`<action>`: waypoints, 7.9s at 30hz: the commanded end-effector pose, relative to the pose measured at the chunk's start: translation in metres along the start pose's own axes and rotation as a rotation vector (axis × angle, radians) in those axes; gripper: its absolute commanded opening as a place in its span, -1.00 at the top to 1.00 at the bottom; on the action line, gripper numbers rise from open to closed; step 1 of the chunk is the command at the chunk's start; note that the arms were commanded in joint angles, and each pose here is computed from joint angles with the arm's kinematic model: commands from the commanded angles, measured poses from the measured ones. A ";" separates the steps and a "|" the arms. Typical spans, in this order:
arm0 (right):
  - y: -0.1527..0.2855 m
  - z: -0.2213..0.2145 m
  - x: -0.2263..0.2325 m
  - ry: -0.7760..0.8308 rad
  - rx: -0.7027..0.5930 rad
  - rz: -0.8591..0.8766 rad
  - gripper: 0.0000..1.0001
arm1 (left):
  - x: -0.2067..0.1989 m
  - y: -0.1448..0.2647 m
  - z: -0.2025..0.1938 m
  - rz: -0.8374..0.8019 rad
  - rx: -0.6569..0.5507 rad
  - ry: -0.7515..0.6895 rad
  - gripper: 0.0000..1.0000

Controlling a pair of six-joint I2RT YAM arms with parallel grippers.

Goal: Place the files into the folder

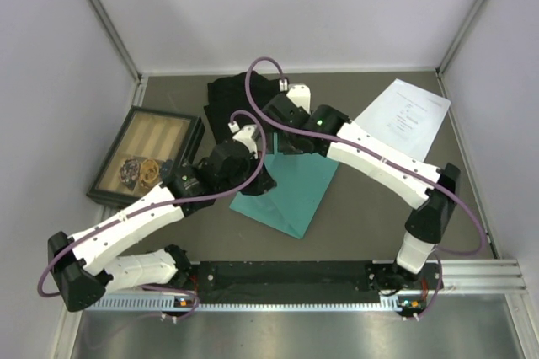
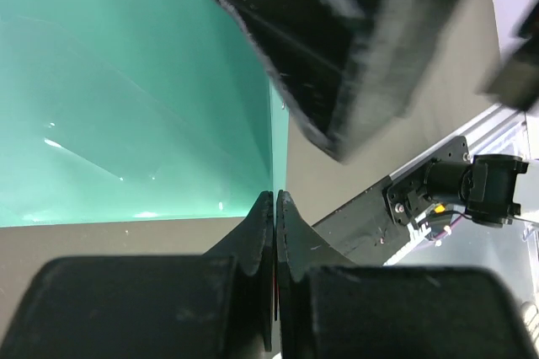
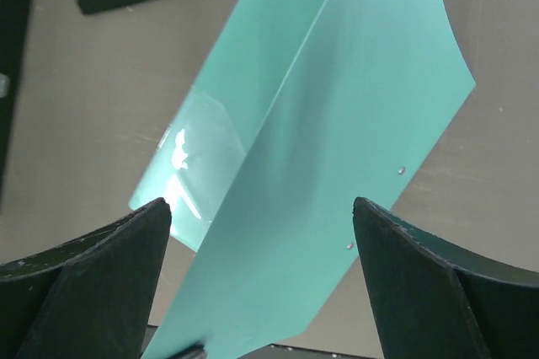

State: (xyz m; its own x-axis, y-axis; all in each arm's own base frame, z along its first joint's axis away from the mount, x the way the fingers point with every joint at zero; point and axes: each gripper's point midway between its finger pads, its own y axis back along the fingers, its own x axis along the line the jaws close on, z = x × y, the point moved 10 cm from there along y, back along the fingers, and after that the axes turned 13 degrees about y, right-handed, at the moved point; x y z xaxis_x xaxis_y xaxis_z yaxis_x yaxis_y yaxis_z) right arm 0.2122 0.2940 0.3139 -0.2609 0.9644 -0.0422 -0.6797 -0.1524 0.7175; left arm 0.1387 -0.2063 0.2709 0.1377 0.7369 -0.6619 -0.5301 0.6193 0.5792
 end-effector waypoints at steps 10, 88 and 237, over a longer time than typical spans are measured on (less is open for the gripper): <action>-0.015 -0.004 -0.009 -0.069 0.085 -0.019 0.15 | -0.017 0.000 0.003 -0.073 -0.056 -0.002 1.00; -0.028 -0.068 -0.233 -0.331 0.024 -0.108 -0.84 | 0.001 -0.240 -0.038 0.069 0.289 0.055 -0.21; -0.215 -0.080 -0.389 -0.848 0.006 0.044 -0.91 | 0.005 -0.474 -0.008 0.085 0.089 0.753 1.00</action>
State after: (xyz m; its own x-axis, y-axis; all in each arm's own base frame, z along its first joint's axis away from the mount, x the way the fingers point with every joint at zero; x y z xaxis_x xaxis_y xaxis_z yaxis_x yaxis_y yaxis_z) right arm 0.4278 -0.0767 0.1180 0.2540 0.7619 0.5958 -0.7534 -0.2304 0.6159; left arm 0.4065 -0.5179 0.0704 -0.3748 0.1852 -0.9084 -0.5680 0.7286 0.3829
